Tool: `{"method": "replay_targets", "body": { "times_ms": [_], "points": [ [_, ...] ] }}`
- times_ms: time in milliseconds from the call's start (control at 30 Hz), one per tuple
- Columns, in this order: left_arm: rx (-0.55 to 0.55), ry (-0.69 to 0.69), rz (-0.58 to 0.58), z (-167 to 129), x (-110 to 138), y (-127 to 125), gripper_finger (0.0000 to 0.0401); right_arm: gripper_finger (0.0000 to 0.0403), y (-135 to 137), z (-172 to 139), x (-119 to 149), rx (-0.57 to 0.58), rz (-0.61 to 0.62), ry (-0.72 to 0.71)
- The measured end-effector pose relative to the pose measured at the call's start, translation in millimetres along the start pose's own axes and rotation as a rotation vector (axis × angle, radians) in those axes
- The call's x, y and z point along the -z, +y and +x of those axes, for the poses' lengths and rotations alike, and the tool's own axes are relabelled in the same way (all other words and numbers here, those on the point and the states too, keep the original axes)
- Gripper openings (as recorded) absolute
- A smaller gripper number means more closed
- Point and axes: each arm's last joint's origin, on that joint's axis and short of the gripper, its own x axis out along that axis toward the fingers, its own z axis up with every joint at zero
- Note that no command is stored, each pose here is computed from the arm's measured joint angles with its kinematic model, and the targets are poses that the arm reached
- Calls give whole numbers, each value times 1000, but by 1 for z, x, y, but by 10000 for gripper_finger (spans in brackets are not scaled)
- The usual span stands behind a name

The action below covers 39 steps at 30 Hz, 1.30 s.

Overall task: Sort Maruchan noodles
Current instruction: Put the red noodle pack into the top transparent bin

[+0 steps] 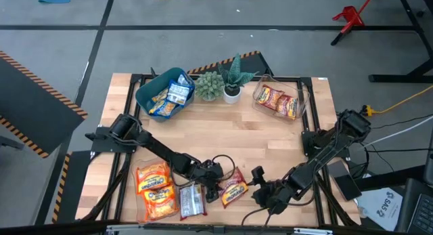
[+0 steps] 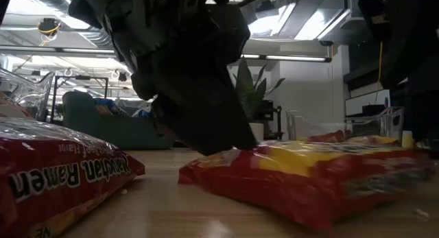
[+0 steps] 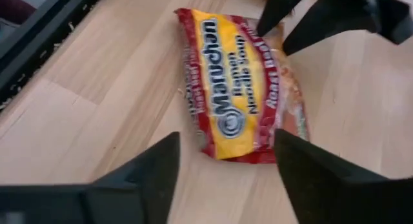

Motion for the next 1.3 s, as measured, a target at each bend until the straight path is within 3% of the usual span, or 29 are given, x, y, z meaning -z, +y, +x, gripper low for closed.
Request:
{"method": "replay_targets", "body": {
  "times_ms": [100, 200, 433, 733, 1033, 1300],
  "points": [
    [-13, -13, -9, -8, -5, 1, 172, 271, 0, 1, 1, 9, 15, 8],
    [-38, -37, 4, -12, -8, 1, 172, 284, 0, 1, 1, 20, 17, 5],
    [-22, -21, -23, -14, -2, -5, 172, 272, 0, 1, 1, 25, 47, 4],
    [-152, 7, 13, -17, 14, -5, 169, 269, -1, 1, 1, 42, 44, 1],
    [-153, -12, -32, -12, 19, 8, 157, 281, -9, 7, -7, 88, -67, -59],
    [-136, -21, -77, -8, 21, 20, 156, 286, -21, 38, -7, -1, -166, -59]
  ]
}}
